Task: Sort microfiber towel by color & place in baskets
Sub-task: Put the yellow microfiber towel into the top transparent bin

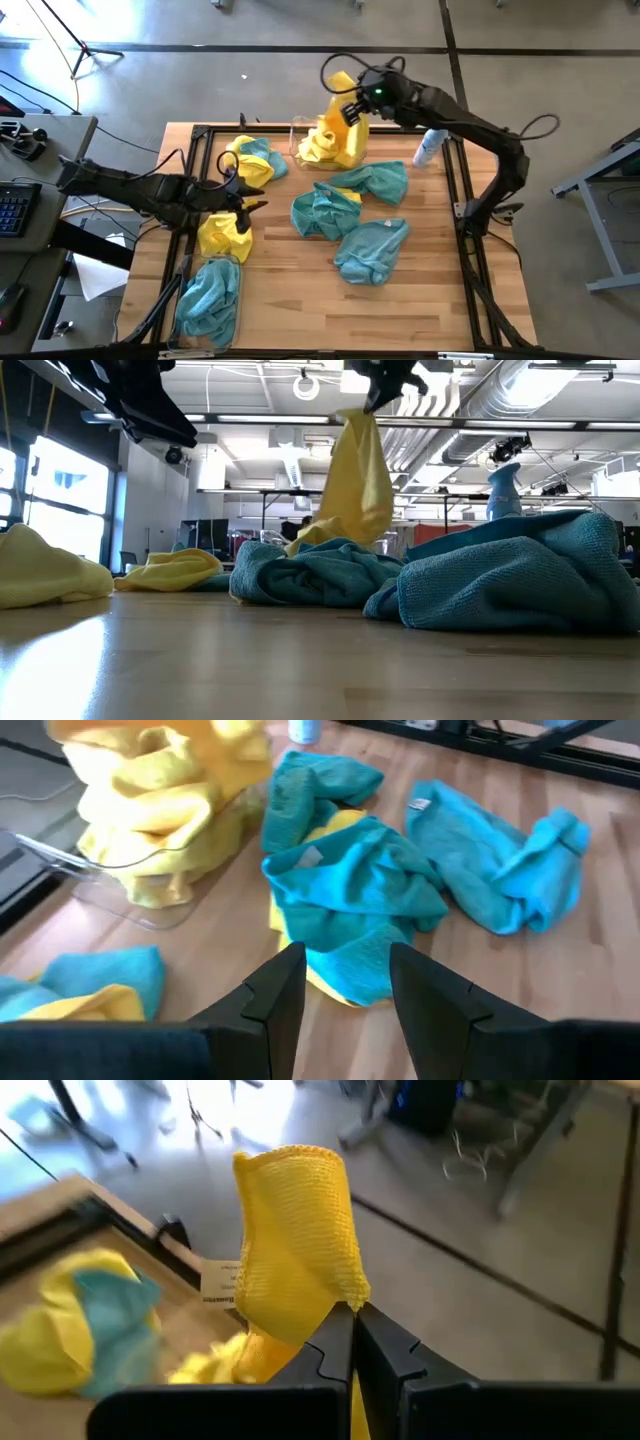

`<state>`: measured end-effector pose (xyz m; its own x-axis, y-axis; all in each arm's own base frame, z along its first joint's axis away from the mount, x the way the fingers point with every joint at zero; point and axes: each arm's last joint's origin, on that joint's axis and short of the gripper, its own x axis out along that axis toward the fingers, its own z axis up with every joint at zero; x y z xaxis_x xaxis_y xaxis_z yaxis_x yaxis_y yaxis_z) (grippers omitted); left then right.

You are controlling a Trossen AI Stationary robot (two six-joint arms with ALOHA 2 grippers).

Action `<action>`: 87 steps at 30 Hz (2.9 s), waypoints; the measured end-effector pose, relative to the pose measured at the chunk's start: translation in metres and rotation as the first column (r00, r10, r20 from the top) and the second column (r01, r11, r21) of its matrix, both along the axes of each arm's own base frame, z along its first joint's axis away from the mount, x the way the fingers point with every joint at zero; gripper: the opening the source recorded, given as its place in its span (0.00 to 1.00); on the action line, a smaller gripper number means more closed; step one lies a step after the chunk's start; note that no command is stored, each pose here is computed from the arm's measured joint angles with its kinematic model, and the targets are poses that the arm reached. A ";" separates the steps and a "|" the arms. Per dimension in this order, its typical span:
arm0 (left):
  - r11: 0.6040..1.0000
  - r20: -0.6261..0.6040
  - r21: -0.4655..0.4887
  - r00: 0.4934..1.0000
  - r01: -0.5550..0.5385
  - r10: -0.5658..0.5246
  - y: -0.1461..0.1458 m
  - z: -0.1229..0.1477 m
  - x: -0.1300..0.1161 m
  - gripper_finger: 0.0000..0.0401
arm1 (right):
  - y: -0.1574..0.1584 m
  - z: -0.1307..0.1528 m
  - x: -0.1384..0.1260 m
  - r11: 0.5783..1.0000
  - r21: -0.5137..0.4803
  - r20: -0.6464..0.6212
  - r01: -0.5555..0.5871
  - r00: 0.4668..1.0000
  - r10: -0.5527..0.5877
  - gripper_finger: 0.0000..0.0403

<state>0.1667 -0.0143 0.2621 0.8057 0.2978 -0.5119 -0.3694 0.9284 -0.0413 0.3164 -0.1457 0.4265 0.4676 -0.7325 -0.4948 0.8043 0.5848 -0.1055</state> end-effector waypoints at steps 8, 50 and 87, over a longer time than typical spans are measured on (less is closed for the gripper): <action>0.999 -0.003 0.000 0.999 -0.042 0.042 0.009 0.000 0.001 0.34 | -0.026 -0.066 0.055 0.955 0.245 0.001 -0.166 0.985 0.170 0.00; 0.997 0.007 -0.036 0.998 -0.062 0.062 0.009 0.000 0.001 0.34 | -0.063 -0.236 0.042 0.725 0.670 -0.056 0.160 0.984 -0.166 0.00; 0.997 -0.001 -0.035 0.998 -0.062 0.062 0.009 -0.001 0.000 0.34 | -0.072 -0.124 0.054 0.899 0.384 -0.293 -0.211 0.895 0.335 0.25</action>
<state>0.1668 -0.0055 0.2613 0.7861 0.3293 -0.5231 -0.4263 0.9016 -0.0731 0.3704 -0.2182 0.3023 0.3793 -0.3623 -0.8514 0.5554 0.8251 -0.1036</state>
